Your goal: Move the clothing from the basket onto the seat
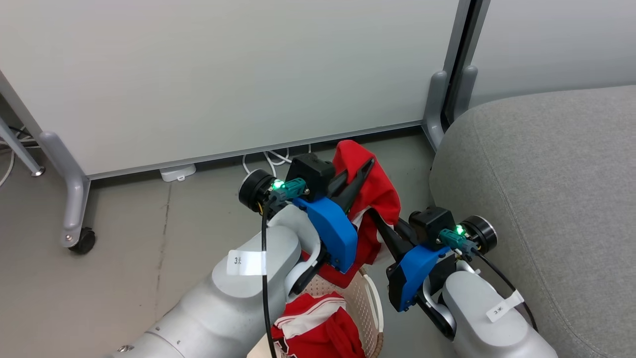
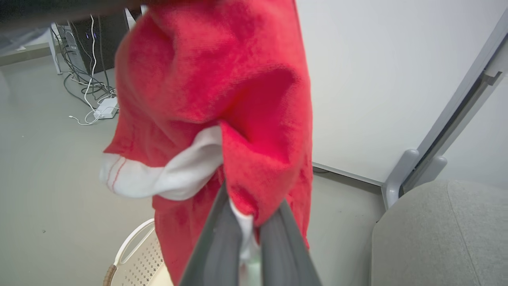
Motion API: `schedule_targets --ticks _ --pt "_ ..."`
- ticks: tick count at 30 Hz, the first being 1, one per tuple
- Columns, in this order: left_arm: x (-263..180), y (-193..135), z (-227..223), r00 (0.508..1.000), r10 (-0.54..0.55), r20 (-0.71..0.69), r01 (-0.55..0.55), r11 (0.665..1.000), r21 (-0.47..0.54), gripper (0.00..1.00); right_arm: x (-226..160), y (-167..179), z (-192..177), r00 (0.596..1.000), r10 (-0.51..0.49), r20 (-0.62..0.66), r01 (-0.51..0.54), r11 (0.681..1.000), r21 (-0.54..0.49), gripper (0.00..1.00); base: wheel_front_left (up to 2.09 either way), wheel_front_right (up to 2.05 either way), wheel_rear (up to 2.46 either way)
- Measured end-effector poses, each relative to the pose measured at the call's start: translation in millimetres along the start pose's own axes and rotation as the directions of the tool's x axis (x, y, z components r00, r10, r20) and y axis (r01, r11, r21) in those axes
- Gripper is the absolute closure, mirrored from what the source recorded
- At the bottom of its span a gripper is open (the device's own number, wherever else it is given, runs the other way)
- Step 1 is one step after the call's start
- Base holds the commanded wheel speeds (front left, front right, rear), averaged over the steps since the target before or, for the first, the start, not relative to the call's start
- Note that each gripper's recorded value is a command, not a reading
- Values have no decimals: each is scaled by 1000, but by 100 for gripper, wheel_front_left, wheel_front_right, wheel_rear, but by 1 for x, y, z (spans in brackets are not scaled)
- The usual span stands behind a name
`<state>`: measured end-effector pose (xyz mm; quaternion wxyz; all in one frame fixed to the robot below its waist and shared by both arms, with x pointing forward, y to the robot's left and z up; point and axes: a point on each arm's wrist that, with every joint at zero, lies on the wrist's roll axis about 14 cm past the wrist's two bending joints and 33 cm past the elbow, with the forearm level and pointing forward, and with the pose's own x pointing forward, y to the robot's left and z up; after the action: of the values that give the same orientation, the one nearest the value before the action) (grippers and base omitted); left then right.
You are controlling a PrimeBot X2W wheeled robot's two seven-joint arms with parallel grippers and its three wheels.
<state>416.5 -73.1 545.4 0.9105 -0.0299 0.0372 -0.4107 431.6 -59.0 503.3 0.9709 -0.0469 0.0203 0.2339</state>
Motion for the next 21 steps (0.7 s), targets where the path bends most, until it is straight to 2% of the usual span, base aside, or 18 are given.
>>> schedule_targets --ticks 3,5,6,7,21 --pt "0 -1 3 1000 2 9 -2 1000 -3 97 -2 -1 2 1000 -4 3 4 1000 1 100 0 0 0" --pt "0 -1 4 1000 5 12 -5 1000 -4 52 -2 -1 2 1000 -4 4 4 1000 -1 100 0 0 0" --pt "0 0 4 1000 8 12 -8 1000 -7 3 -2 -1 2 1000 -4 4 4 1000 0 100 0 0 0" --pt "0 0 4 1000 10 13 -10 1000 -7 0 -2 -1 2 1000 -5 4 5 1000 2 100 0 0 0" --pt "-1 5 6 999 34 26 -33 999 -22 0 -2 0 6 1000 -2 15 2 1000 -1 100 0 0 0"
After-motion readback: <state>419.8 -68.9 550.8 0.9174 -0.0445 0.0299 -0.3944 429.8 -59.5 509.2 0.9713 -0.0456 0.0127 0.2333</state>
